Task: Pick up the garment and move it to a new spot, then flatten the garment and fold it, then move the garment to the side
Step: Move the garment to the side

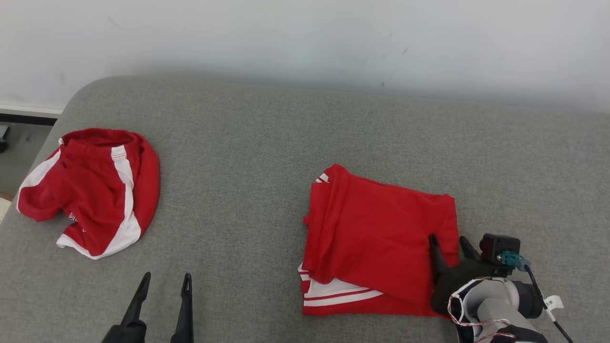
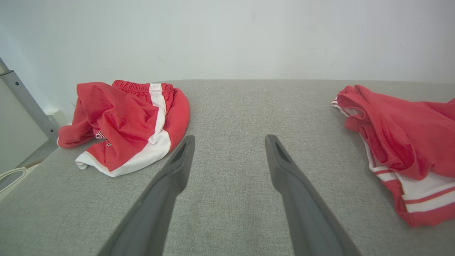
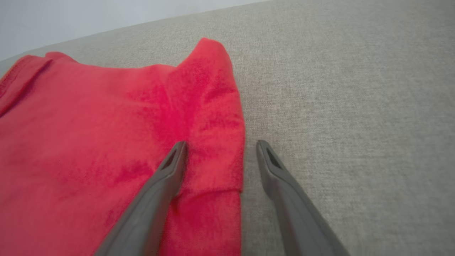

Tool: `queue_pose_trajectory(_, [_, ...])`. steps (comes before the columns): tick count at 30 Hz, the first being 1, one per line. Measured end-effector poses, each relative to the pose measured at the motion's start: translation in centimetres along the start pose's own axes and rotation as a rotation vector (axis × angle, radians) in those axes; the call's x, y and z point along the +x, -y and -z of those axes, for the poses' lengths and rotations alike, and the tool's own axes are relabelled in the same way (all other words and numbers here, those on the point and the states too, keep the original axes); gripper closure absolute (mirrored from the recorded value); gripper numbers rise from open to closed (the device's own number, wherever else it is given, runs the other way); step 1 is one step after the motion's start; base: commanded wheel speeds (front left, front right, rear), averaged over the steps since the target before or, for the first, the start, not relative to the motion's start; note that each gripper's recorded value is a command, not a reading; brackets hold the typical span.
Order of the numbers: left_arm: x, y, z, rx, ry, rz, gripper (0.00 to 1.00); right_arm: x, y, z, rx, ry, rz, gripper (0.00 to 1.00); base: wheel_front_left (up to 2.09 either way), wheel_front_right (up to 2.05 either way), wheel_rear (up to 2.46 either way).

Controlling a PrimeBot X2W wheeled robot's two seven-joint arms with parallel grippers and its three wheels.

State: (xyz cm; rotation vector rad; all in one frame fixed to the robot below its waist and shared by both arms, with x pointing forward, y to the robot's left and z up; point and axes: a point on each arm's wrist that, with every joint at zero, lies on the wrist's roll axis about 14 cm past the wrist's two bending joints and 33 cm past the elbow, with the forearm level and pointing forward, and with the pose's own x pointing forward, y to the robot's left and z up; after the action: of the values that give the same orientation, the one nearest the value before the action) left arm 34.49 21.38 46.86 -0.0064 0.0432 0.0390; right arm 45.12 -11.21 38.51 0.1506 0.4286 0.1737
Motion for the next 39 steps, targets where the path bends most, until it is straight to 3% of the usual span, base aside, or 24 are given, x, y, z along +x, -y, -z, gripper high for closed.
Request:
queue_pose_trajectory(1, [0.0,0.0,0.0,-0.001,0.001,-0.001,0.0,-0.1,-0.1,0.3,0.015,-0.009,-0.001,0.0,0.0,0.0,0.0])
queue_pose_trajectory(2, [0.0,0.0,0.0,-0.004,0.001,0.0,0.0,-0.1,-0.2,0.3,0.028,-0.009,-0.003,0.39,0.0,0.0,0.0])
queue_pose_trajectory(3, [0.1,0.1,0.0,-0.007,0.0,0.001,0.0,-0.1,-0.4,0.3,0.034,-0.009,-0.009,1.0,0.0,0.0,0.0])
queue_pose_trajectory(11, [0.8,0.5,0.1,-0.017,-0.001,0.013,0.0,-0.1,-1.0,0.0,0.035,0.008,-0.036,1.0,0.0,0.0,0.0])
queue_pose_trajectory(15, [1.5,0.8,-0.2,-0.022,0.009,0.023,0.0,0.4,0.3,-2.3,-0.009,0.058,-0.023,1.0,0.0,0.0,0.0])
queue_pose_trajectory(25, [4.6,2.3,-0.1,-0.035,0.016,0.066,0.0,2.3,8.0,-10.0,-0.276,0.145,0.076,1.0,0.0,0.0,0.0])
queue_pose_trajectory(39, [9.4,5.5,-0.1,-0.026,0.049,0.167,0.0,2.3,19.3,-14.2,-0.541,0.05,0.267,1.0,0.0,0.0,0.0])
